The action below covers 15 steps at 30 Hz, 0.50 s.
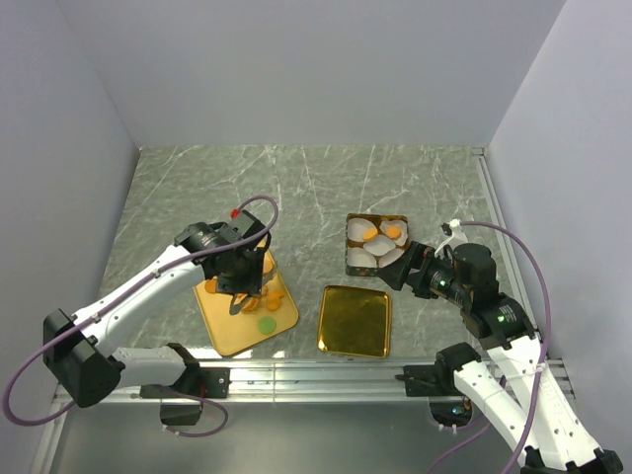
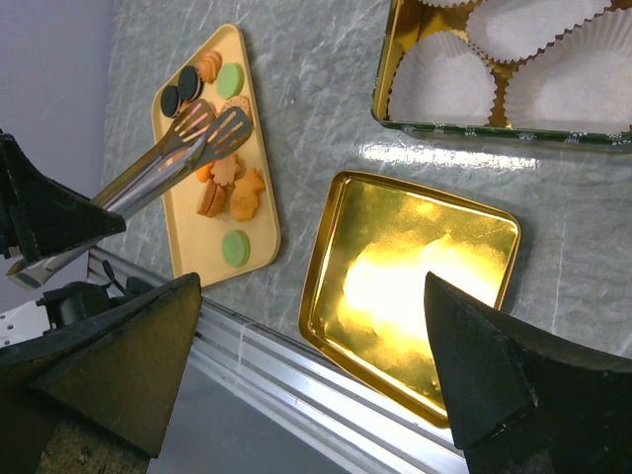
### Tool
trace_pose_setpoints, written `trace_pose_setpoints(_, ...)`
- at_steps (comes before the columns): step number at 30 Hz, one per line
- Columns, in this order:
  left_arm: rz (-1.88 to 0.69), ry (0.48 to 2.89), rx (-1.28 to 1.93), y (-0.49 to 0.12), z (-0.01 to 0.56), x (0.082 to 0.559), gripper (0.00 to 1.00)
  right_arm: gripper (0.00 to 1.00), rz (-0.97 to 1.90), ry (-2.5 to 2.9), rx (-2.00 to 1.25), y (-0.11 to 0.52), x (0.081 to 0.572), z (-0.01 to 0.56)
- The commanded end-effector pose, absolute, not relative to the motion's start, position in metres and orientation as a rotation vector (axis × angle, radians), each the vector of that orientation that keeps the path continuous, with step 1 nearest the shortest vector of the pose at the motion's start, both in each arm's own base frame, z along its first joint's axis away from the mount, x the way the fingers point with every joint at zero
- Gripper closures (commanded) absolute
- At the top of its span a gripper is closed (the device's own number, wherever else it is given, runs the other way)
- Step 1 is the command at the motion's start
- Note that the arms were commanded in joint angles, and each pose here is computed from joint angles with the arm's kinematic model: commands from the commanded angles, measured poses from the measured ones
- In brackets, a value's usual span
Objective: Pack the cookies
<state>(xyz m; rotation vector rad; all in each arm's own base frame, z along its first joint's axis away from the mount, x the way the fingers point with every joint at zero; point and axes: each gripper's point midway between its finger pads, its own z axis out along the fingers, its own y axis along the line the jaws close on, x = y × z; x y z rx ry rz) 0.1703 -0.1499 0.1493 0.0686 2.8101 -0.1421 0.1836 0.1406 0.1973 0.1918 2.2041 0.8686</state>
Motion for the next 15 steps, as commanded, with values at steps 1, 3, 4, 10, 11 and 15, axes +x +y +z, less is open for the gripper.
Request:
trace_pose_setpoints(1,-0.068,2.826,0.074,-0.1432,0.1431,0.1698,0.46,0.00,0.878,2.168,0.172,0.1417,0.1847,0.2057)
trace_pose_setpoints(3,-0.047,2.824,0.068,-0.1426,0.1428,0.1721,0.48,0.00,0.876,2.166,0.172,0.1413,0.1848,0.2059)
trace_pose_setpoints(4,-0.033,2.817,0.061,-0.1415,0.1432,0.1746,0.48,0.00,0.876,2.166,0.169,0.1415,0.1844,0.2062)
trace_pose_setpoints(10,0.006,2.830,0.063,-0.1414,0.1389,0.1777,0.49,0.00,0.869,2.165,0.162,0.1410,0.1853,0.2073)
trace_pose_setpoints(11,0.003,2.832,0.063,-0.1421,0.1386,0.1777,0.50,0.00,0.869,2.165,0.162,0.1411,0.1856,0.2073)
trace_pose_setpoints(15,-0.004,2.846,0.085,-0.1443,0.1361,0.1772,0.51,0.00,0.864,2.167,0.155,0.1412,0.1867,0.2072)
